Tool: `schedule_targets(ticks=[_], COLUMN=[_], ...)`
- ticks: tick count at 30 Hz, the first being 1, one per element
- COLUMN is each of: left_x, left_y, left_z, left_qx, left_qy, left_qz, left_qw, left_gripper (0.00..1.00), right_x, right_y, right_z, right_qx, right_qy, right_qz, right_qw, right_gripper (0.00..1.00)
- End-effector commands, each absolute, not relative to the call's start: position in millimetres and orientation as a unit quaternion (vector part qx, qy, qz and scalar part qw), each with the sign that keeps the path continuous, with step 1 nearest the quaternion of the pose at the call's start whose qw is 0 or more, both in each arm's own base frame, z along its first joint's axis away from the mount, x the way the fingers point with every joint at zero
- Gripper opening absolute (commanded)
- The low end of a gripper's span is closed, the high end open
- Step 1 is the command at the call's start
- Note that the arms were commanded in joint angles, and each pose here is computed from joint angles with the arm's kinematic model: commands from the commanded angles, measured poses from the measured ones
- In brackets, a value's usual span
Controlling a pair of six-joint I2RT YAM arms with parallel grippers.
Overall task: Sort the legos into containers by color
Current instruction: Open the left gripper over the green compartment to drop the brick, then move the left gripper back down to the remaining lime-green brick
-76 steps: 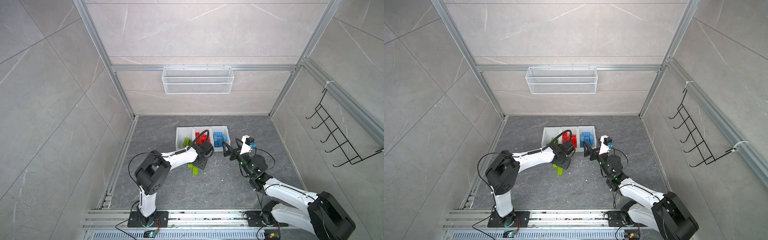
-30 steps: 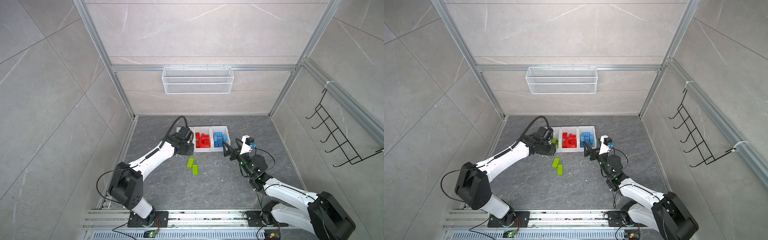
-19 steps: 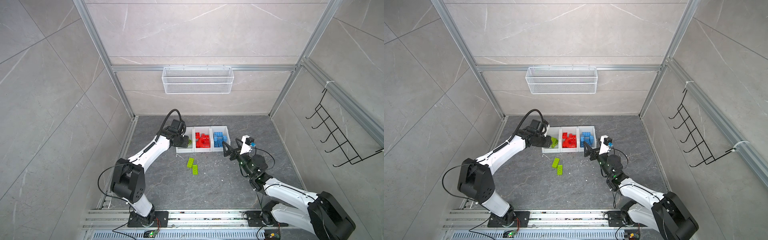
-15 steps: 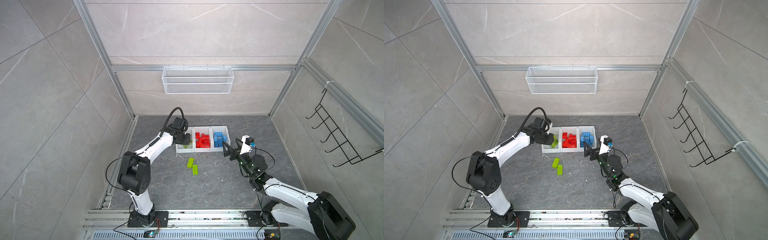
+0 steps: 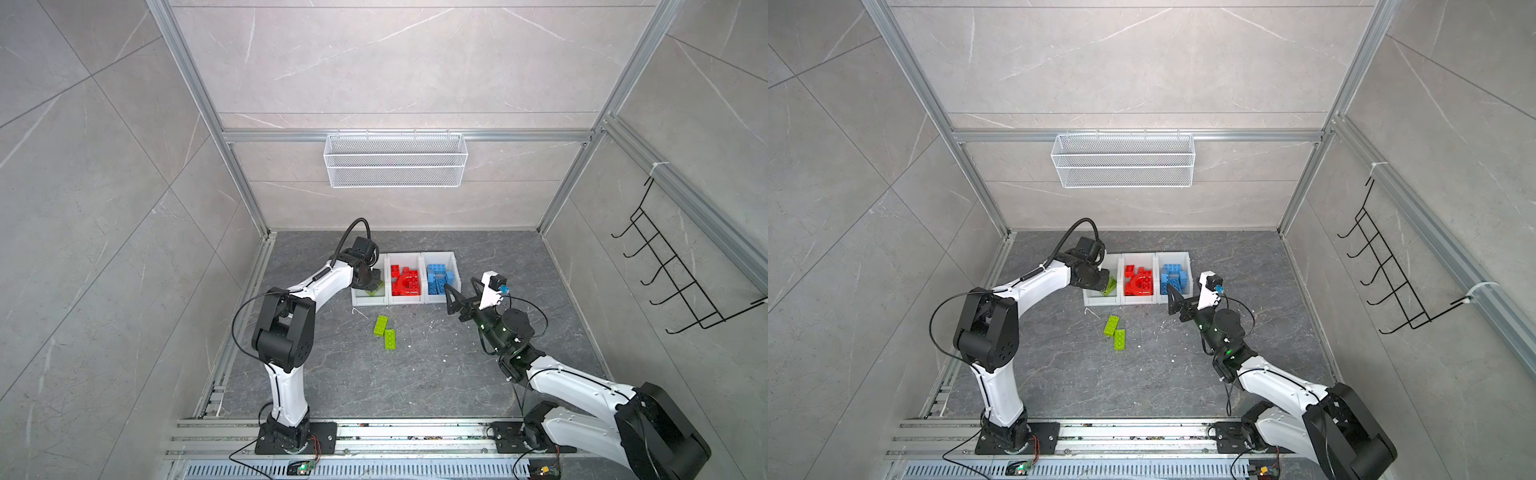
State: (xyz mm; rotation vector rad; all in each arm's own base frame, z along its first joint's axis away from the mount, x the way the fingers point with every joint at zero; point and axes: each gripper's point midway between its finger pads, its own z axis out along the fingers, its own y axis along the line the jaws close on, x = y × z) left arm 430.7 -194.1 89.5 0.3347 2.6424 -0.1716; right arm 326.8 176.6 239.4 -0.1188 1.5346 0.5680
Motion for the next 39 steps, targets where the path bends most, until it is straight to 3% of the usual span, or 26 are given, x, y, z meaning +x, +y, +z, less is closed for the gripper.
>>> schedule_targets(ticks=[1,9,14,18,20,30,35,39], left_x=[445.9,445.8,444.2,435.3,430.3,355.8,313.7,304.9], left_y=[-193.3,-189.6,-186.6,-182.5,-179.4,-180.8,-202.8,-217.1], left_z=[101.4,109.1,122.8,153.4,164.3,160.7,134.0,105.9], left_qx=[0.122,0.122,0.12,0.114,0.113,0.097,0.107,0.116], left_qy=[0.957,0.955,0.953,0.943,0.94,0.949,0.95,0.951], left_qz=[-0.058,-0.053,-0.052,-0.059,-0.061,-0.06,-0.058,-0.028], left_qw=[0.257,0.266,0.274,0.306,0.315,0.295,0.288,0.285], left_gripper=[0.17,0.21,0.49,0.78,0.86,0.82,0.8,0.78], right_x=[330.2,330.3,330.2,329.4,329.5,329.9,331.6,331.1], right_y=[177.1,175.4,176.4,176.1,176.8,180.1,182.2,183.8], right_z=[250.4,250.6,250.7,252.0,252.2,252.9,251.3,252.4], right_qx=[-0.054,-0.052,-0.054,-0.053,-0.054,-0.055,-0.056,-0.055], right_qy=[0.676,0.676,0.676,0.674,0.674,0.673,0.675,0.673], right_qz=[0.252,0.249,0.252,0.254,0.255,0.266,0.268,0.275], right_qw=[0.691,0.692,0.691,0.692,0.691,0.688,0.685,0.684], right_gripper=[1.0,1.0,1.0,1.0,1.0,1.0,1.0,1.0])
